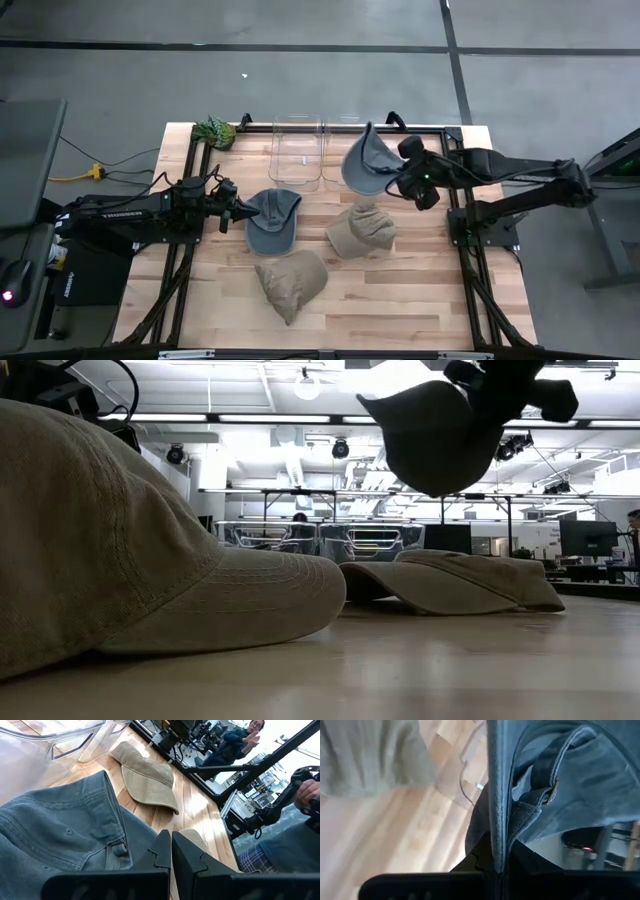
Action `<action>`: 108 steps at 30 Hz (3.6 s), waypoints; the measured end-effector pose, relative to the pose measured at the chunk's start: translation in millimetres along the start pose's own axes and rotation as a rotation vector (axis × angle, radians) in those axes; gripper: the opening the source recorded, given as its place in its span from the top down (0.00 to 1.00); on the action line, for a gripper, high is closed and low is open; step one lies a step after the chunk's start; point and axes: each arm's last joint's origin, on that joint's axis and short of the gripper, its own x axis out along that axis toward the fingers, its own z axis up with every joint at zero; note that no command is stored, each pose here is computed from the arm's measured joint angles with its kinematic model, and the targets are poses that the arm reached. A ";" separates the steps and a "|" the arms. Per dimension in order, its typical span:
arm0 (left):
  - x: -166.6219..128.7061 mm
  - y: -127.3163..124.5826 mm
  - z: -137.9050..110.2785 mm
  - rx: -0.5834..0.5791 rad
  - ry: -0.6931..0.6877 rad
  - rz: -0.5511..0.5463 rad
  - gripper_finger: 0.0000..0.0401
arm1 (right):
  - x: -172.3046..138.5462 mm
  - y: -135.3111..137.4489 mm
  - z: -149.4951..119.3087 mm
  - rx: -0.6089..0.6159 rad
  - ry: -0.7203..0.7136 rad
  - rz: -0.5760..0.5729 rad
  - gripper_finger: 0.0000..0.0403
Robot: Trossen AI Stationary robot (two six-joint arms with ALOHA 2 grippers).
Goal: Pick & Place hat
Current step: Put the right blue cap into the right transparent bin
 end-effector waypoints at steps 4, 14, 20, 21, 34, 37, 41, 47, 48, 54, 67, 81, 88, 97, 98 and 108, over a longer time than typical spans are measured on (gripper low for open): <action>0.0 0.0 0.0 0.000 0.000 0.000 1.00 | 0.5 5.8 -4.9 -0.158 -0.001 0.009 0.97; 0.0 0.0 0.0 0.000 0.000 0.000 1.00 | -0.6 7.7 -6.7 -0.322 -0.020 0.006 0.97; 0.0 0.0 0.0 0.000 0.000 0.000 1.00 | -0.6 8.1 -6.5 -0.356 -0.032 0.014 0.97; 0.0 0.0 0.0 0.000 0.000 0.000 1.00 | -0.6 8.1 -6.5 -0.361 -0.032 0.015 0.97; 0.0 0.0 0.0 0.000 0.000 0.000 1.00 | 2.7 5.2 -10.0 -0.411 -0.054 0.045 0.97; 0.0 0.0 0.0 0.000 0.000 0.000 1.00 | 3.8 3.4 -11.9 -0.408 -0.057 0.049 0.97; 0.0 0.0 0.0 0.000 0.000 0.000 1.00 | 6.1 0.0 -16.6 -0.403 -0.054 0.059 0.97; 0.0 0.0 0.0 0.000 0.000 0.000 1.00 | 10.8 -5.5 -24.3 -0.443 -0.059 0.081 0.97; 0.0 0.0 0.0 0.000 0.000 0.000 1.00 | 12.4 -6.6 -25.5 -0.453 -0.053 0.085 0.97; 0.0 0.0 0.0 0.000 0.000 0.000 1.00 | 36.1 -18.9 -28.5 -0.458 0.011 0.090 0.97; 0.0 0.0 0.0 0.000 0.000 0.000 1.00 | 89.2 -57.6 -21.5 -0.552 0.120 -0.136 0.97; 0.0 0.0 0.0 0.000 0.000 0.000 1.00 | 144.4 -66.1 -25.6 -0.679 0.227 -0.114 0.97; 0.0 0.0 0.0 0.000 0.000 0.000 1.00 | 162.0 -63.7 -27.0 -0.714 0.236 -0.078 0.97; 0.0 0.0 0.0 0.000 0.000 0.000 1.00 | 176.0 -60.4 -27.8 -0.709 0.227 -0.049 0.93; 0.0 0.1 -0.1 0.000 0.000 0.000 1.00 | 176.1 -60.5 -27.6 -0.694 0.221 -0.052 0.91; 0.0 0.0 0.0 0.000 0.000 0.000 1.00 | 176.4 -61.1 -29.4 -0.575 0.209 -0.060 0.78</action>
